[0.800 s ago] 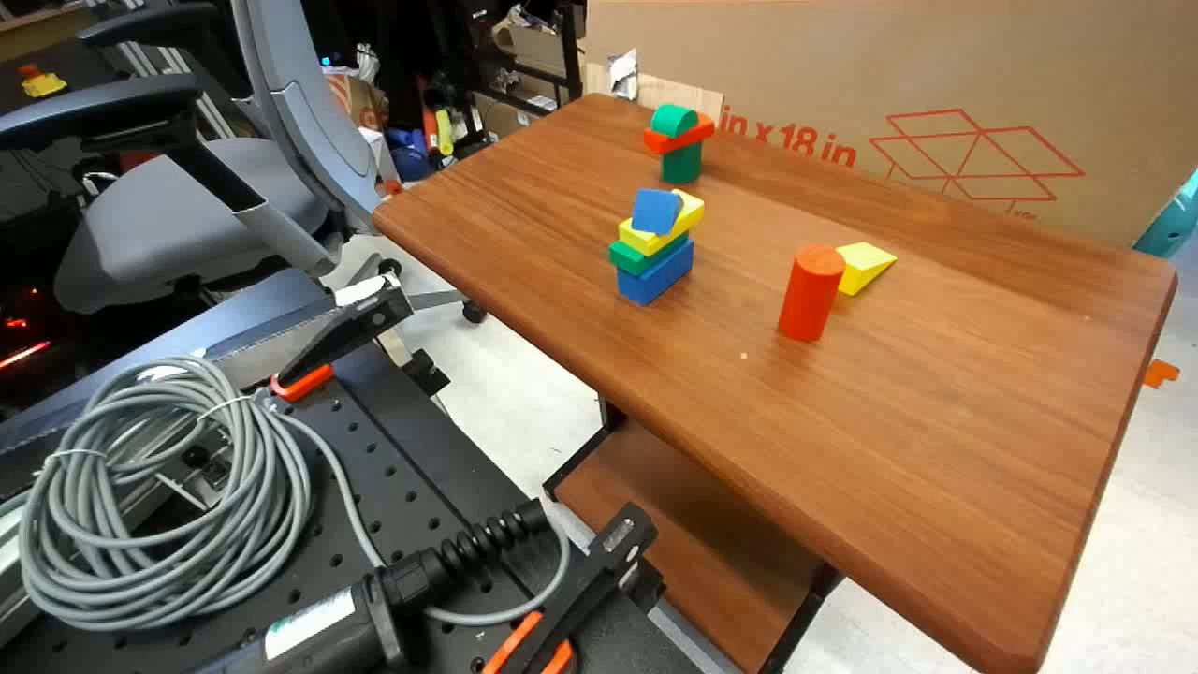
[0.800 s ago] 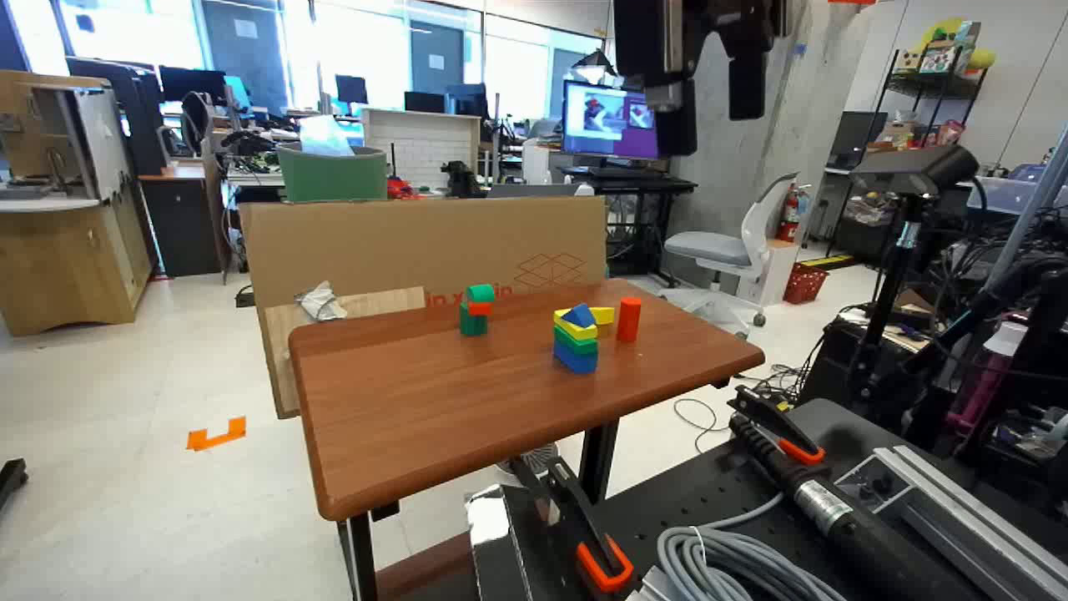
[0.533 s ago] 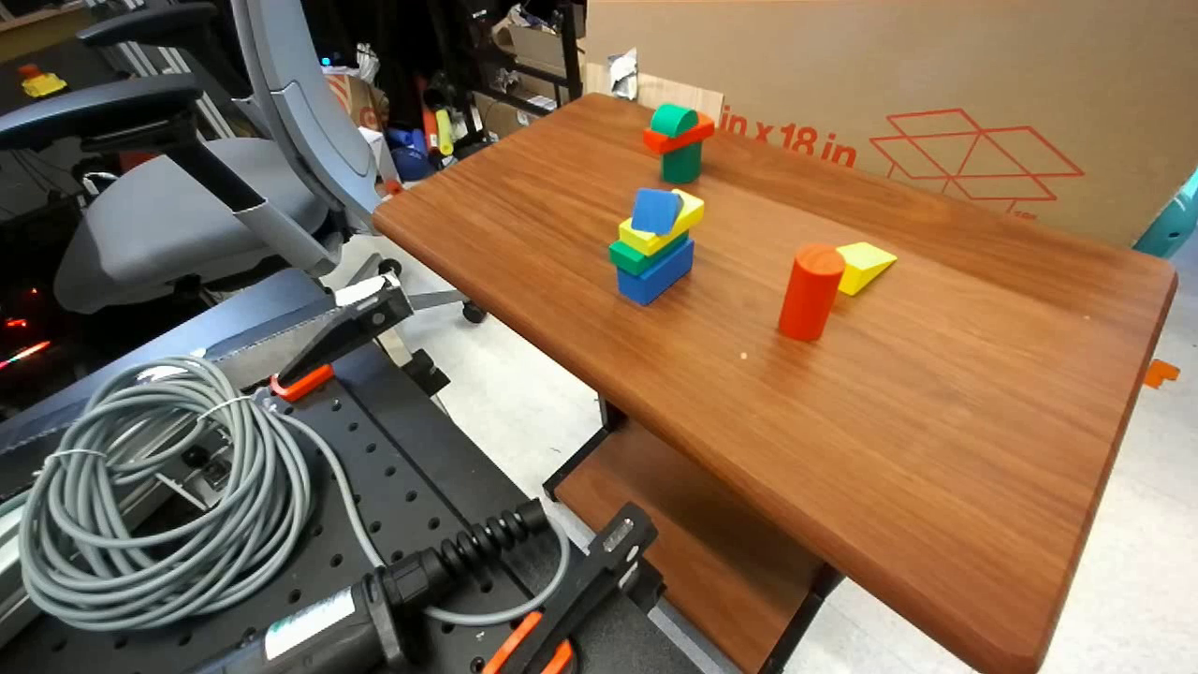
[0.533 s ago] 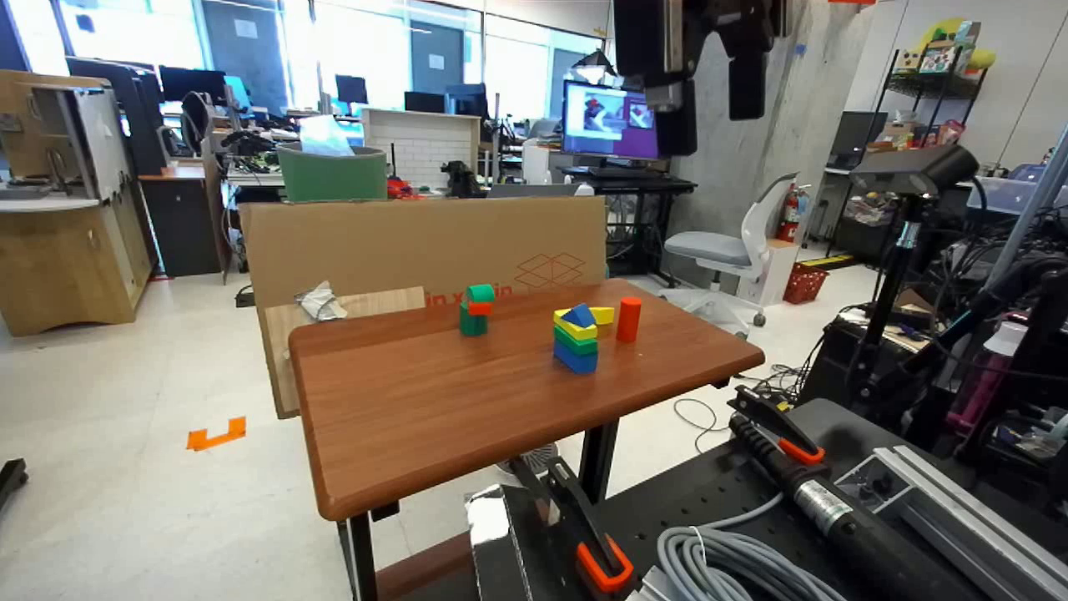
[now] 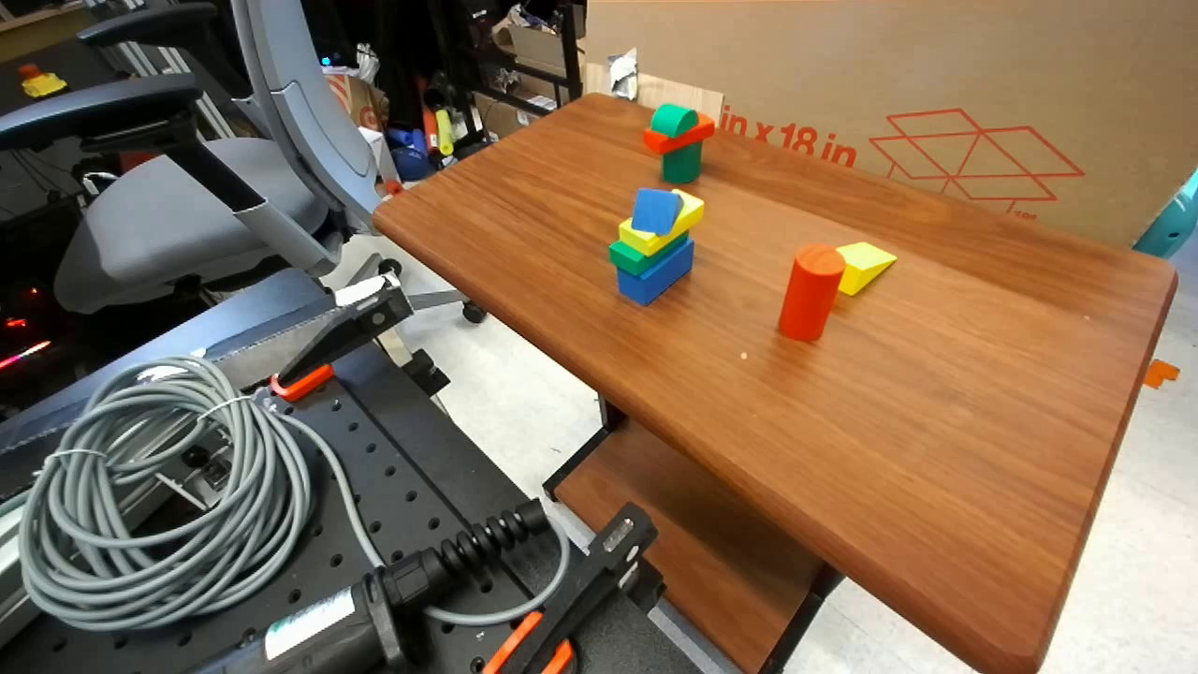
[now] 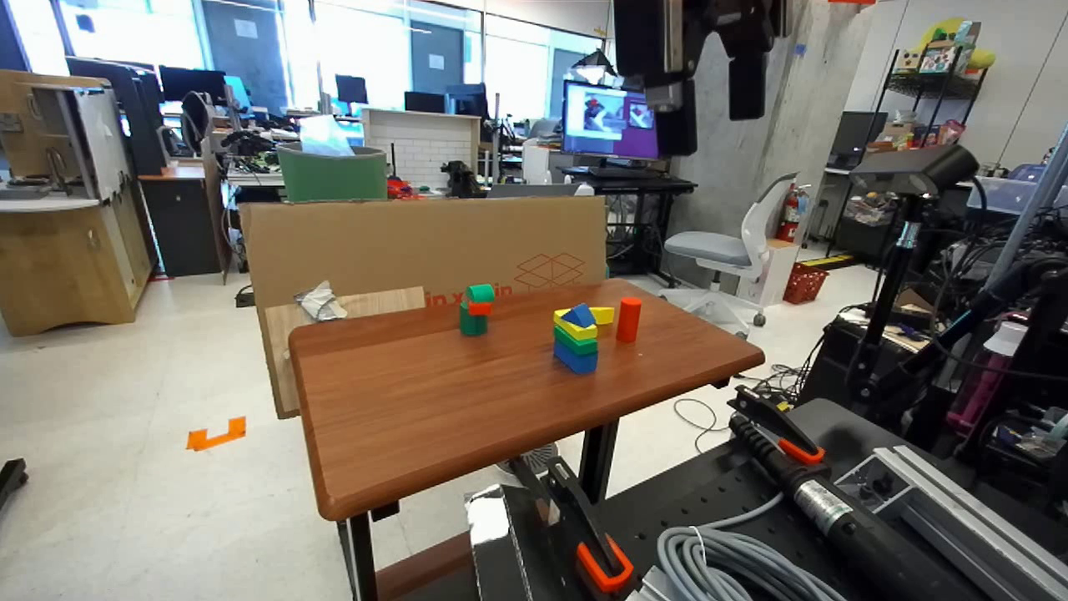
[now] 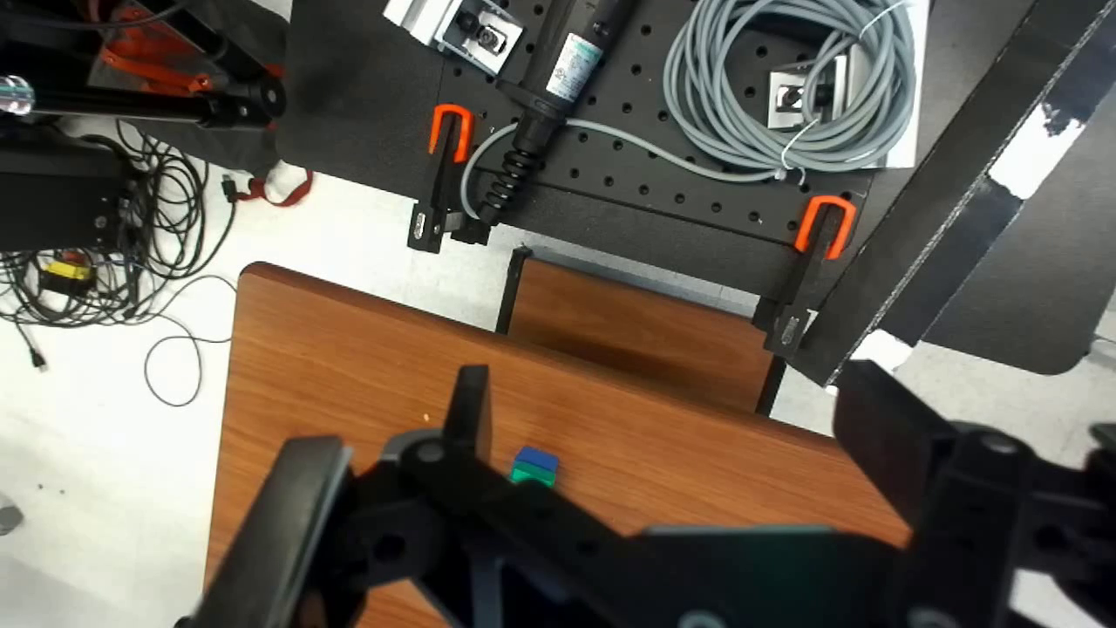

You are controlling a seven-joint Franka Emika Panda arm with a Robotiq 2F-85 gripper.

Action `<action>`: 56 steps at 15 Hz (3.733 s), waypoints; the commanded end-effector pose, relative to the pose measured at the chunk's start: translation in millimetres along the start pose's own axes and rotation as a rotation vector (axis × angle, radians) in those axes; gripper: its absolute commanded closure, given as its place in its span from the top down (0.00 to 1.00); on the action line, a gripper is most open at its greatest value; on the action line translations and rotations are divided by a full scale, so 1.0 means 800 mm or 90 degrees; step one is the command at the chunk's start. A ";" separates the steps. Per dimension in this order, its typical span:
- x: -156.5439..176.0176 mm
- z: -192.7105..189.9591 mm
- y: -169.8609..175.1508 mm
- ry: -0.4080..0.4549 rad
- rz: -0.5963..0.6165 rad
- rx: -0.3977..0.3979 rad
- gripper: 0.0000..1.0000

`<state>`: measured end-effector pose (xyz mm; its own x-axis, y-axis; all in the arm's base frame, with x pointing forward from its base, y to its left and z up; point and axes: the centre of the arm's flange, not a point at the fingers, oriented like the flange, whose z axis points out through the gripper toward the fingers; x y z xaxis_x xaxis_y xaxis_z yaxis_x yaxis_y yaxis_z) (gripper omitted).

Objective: Move the orange block backwards

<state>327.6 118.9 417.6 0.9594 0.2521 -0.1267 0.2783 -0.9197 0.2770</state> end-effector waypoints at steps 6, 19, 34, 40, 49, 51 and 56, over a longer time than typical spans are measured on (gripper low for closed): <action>0.016 -0.021 0.010 0.033 0.043 0.036 1.00; 0.135 -0.052 0.197 0.163 0.199 0.208 1.00; 0.216 0.090 0.299 0.044 0.292 0.185 1.00; 0.208 0.143 0.322 0.024 0.308 0.174 1.00; 0.228 0.216 0.320 0.025 0.314 0.172 1.00; 0.231 0.234 0.319 0.024 0.315 0.160 1.00; 0.240 0.274 0.314 0.024 0.300 0.120 1.00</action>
<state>564.6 -124.2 269.8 0.9773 -0.2108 -0.0192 -0.2086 -0.9745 0.0831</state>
